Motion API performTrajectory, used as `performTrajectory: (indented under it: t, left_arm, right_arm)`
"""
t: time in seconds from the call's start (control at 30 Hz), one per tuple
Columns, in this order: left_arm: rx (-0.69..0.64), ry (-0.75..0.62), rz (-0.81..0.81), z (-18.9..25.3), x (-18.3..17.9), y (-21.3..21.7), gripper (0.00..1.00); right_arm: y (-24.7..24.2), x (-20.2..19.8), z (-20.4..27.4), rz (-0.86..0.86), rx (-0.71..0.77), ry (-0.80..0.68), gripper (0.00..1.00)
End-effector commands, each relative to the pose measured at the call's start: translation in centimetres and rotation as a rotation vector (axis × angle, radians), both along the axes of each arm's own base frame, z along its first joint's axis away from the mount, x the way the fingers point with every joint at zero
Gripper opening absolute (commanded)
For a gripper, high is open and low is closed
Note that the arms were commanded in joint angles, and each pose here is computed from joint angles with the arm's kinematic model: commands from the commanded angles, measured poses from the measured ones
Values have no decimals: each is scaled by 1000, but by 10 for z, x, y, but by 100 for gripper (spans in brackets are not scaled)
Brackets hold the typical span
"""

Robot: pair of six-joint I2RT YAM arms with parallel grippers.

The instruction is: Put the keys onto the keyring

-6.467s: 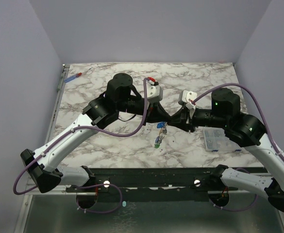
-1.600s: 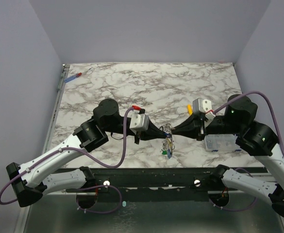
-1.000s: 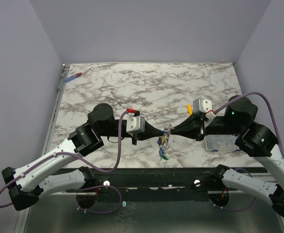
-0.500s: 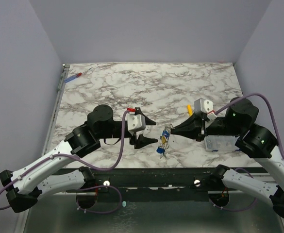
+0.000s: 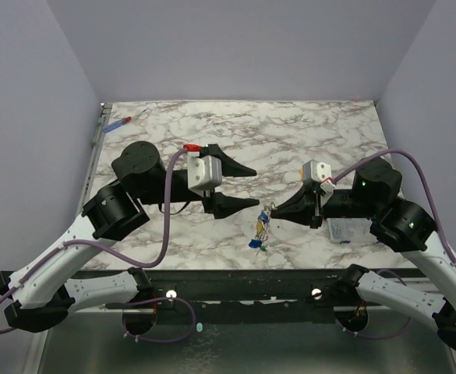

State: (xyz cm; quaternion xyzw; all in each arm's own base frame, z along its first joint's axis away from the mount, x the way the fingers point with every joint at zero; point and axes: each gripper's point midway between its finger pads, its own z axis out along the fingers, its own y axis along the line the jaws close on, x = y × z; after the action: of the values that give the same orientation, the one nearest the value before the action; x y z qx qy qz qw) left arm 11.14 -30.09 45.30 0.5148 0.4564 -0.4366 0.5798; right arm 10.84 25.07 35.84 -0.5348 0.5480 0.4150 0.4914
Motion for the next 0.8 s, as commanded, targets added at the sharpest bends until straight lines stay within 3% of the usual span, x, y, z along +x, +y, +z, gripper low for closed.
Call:
performTrajectory:
  t: [0.0,0.33,0.77]
  left_arm:
    - [68,69,-99,-11,-7,-17,60]
    - [133,153,-202,-30,-3,-49,41]
    - [168,181,-201,-50,1,-55,42]
  right_arm:
    - [1,2,4,-3,24,-46,1]
    - [-6,9,2,-68,41,-84,1]
    - [-13,9,11,-103,63,-102,1]
